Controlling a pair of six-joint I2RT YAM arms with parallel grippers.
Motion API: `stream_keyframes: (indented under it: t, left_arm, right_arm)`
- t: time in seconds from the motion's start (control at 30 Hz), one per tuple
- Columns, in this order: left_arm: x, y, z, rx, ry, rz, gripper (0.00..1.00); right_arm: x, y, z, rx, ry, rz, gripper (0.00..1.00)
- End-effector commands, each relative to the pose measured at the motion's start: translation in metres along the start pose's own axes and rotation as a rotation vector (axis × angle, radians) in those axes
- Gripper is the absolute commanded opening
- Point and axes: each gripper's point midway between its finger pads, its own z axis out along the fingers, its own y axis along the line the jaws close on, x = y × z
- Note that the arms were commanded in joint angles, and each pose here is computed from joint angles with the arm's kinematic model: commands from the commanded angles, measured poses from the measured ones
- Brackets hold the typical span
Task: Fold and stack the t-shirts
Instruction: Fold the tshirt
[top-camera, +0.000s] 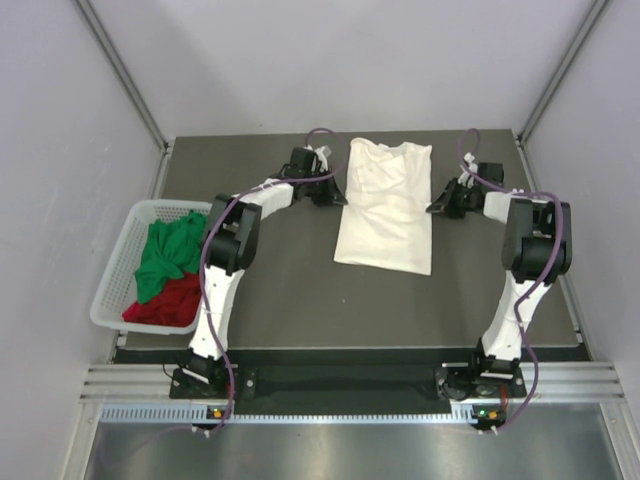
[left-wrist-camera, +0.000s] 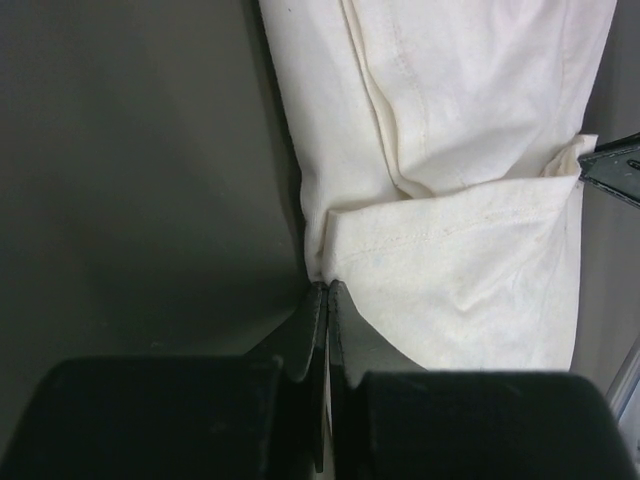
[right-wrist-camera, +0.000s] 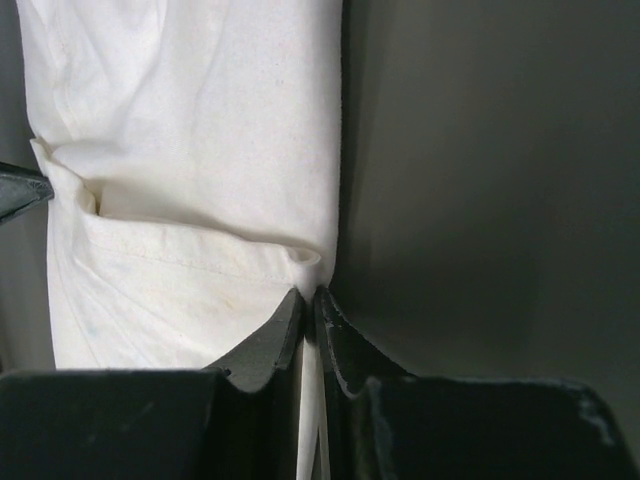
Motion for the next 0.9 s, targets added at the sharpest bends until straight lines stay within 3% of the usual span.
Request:
stream_keyframes:
  t: [0.0,0.07,0.1,0.17,0.3,0.4,0.43,0.5,0.53,0.6,0.63,0.87]
  left_arm:
    - [0.002,0.025,0.004,-0.097,-0.005,-0.025,0.00]
    - [0.001,0.024,0.001,-0.095,-0.005,-0.033,0.01]
    - [-0.002,0.019,-0.002,-0.081,-0.006,-0.039,0.08]
    - [-0.003,0.012,-0.008,-0.075,0.001,-0.043,0.34]
    - [-0.019,0.002,-0.039,-0.155,-0.025,0.001,0.42]
    - [-0.013,0.006,-0.062,-0.241,-0.004,0.018,0.46]
    - [0.008,0.018,-0.065,-0.267,0.034,-0.003,0.47]
    - [0.016,0.003,-0.078,-0.216,0.028,-0.022,0.50]
    - [0.050,0.010,-0.079,-0.198,0.094,-0.059,0.52]
    - [0.058,-0.007,-0.088,-0.134,0.071,-0.049,0.55]
    - [0.086,-0.001,-0.090,-0.141,0.121,-0.076,0.56]
    - [0.125,-0.024,-0.117,-0.091,0.133,-0.082,0.56]
  right_arm:
    - [-0.023,-0.020,-0.013,0.110,-0.085,0.000,0.08]
    - [-0.028,-0.016,-0.017,0.100,-0.093,0.002,0.11]
    - [-0.026,-0.015,-0.018,0.103,-0.083,0.008,0.21]
    - [-0.033,-0.007,-0.027,0.100,-0.091,0.017,0.32]
    - [-0.028,0.001,-0.052,0.179,-0.066,0.107,0.56]
    - [0.001,-0.007,-0.074,0.330,-0.004,0.195,0.65]
    - [0.027,-0.014,-0.077,0.355,0.037,0.232,0.65]
    - [0.042,-0.003,-0.090,0.330,0.026,0.258,0.64]
    - [0.070,-0.008,-0.092,0.350,0.064,0.304,0.63]
    - [0.084,-0.004,-0.103,0.362,0.068,0.297,0.64]
    - [0.101,-0.008,-0.107,0.382,0.102,0.300,0.63]
    - [0.131,0.020,-0.134,0.285,0.050,0.296,0.63]
